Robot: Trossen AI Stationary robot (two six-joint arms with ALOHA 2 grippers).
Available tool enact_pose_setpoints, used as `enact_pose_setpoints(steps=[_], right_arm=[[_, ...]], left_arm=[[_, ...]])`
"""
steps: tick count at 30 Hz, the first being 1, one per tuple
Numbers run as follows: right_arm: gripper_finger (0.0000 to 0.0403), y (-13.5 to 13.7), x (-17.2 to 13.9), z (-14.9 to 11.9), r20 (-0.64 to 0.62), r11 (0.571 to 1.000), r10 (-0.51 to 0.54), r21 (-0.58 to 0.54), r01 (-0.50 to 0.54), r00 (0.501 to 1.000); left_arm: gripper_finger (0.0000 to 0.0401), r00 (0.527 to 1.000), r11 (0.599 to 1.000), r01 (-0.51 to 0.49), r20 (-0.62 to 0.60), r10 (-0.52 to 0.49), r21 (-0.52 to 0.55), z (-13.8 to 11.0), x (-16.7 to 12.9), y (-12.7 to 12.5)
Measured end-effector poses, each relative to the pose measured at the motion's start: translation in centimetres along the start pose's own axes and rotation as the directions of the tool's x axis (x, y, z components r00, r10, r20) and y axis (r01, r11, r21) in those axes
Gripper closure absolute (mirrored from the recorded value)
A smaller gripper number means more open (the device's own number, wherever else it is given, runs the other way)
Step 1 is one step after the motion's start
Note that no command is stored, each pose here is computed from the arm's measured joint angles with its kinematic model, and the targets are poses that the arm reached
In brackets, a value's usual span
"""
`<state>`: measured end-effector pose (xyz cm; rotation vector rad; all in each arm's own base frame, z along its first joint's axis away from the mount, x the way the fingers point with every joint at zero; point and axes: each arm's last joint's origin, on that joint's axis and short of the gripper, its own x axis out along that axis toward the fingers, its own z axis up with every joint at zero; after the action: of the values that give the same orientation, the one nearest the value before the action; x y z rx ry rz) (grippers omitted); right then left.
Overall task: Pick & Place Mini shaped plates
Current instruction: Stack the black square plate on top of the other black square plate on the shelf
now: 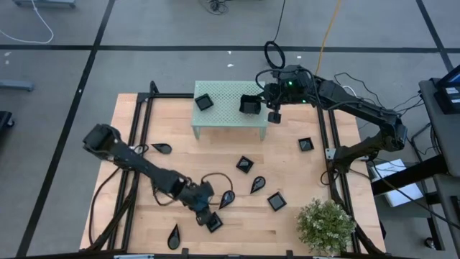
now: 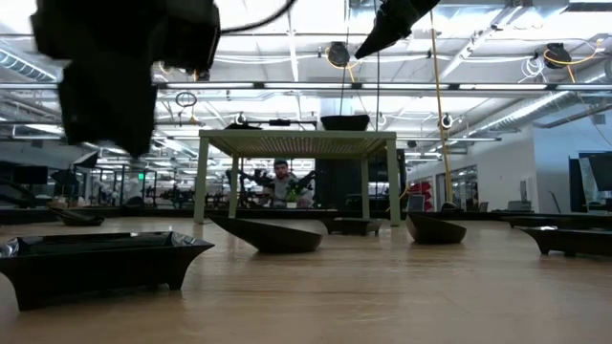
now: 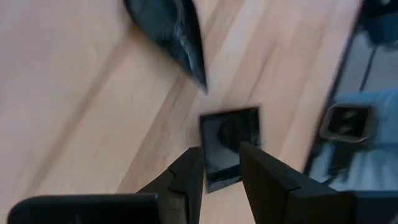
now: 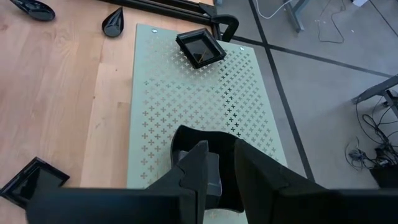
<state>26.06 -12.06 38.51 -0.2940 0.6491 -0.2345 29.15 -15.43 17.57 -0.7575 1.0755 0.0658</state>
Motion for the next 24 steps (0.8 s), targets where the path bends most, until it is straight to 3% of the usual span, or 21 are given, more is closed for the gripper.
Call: enact_pose_setpoints(steps=[8,18,24], right_arm=[[0.0337,0.0,0.0,0.0,0.0,1.0,0.0,0.0,0.0,1.0],[0.0337,0.0,0.0,0.0,0.0,1.0,0.0,0.0,0.0,1.0],[0.0337,0.0,0.0,0.0,0.0,1.0,-0.001,0.0,0.001,1.0]], left_arm=[[0.0295,0.998,0.999,-0.024,-0.053,0.026,0.041,-1.0,3.7,0.2],[0.0299,0.996,0.995,-0.045,-0.074,0.052,0.092,-1.9,5.2,0.4],[0.0383,0.995,0.994,-0.039,-0.088,0.048,0.107,-1.8,5.3,0.5]])
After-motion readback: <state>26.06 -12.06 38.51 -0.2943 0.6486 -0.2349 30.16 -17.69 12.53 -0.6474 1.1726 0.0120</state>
